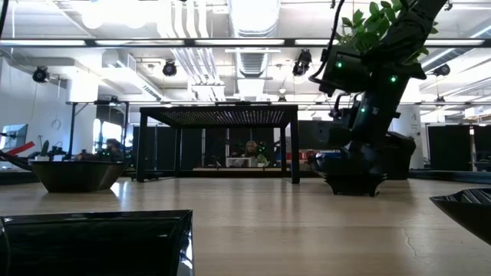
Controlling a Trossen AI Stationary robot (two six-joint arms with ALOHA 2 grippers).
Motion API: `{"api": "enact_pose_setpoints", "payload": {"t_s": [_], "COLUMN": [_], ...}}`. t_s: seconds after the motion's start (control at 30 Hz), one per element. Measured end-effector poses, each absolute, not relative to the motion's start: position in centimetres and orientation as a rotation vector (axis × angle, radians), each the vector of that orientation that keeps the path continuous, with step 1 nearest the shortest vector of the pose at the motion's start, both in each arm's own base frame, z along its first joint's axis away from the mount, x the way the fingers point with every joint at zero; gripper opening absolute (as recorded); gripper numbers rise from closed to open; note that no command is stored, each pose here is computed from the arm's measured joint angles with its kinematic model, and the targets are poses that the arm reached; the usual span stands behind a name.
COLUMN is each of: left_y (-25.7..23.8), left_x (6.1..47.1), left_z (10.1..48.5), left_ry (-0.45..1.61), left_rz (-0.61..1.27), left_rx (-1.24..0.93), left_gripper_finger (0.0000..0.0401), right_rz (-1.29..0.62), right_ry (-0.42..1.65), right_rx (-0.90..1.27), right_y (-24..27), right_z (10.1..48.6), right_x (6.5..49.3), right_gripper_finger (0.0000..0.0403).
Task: Pick & Place Mini shaped plates
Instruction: Put the stacked black leaf shaped plates on the shelf
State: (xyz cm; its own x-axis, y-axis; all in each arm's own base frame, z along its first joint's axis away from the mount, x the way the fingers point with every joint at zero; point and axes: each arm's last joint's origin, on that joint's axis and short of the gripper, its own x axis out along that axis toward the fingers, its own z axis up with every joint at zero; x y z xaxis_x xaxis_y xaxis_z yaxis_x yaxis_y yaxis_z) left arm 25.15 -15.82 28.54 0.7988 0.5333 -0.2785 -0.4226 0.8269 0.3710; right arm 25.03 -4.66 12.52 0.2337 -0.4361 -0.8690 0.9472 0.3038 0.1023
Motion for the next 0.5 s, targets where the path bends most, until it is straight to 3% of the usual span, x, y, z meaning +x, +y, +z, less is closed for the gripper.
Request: {"api": "enact_pose_setpoints", "payload": {"t_s": [0.33, 0.5], "left_y": [-15.82, -15.82], "left_x": [25.15, 25.15], "left_z": [28.54, 28.54], "left_ry": [0.387, 0.387], "left_rz": [0.52, 0.52], "left_rx": [0.304, 0.305], "left_gripper_finger": [0.0078, 0.0078], "right_rz": [-1.059, -1.051], "right_ry": [0.857, 0.861], "right_rx": [0.709, 0.686], "right_y": [-4.67, -4.67], "right_z": [12.67, 12.75], "right_x": [25.11, 25.11], "right_gripper_finger": [0.0015, 0.0009]}}
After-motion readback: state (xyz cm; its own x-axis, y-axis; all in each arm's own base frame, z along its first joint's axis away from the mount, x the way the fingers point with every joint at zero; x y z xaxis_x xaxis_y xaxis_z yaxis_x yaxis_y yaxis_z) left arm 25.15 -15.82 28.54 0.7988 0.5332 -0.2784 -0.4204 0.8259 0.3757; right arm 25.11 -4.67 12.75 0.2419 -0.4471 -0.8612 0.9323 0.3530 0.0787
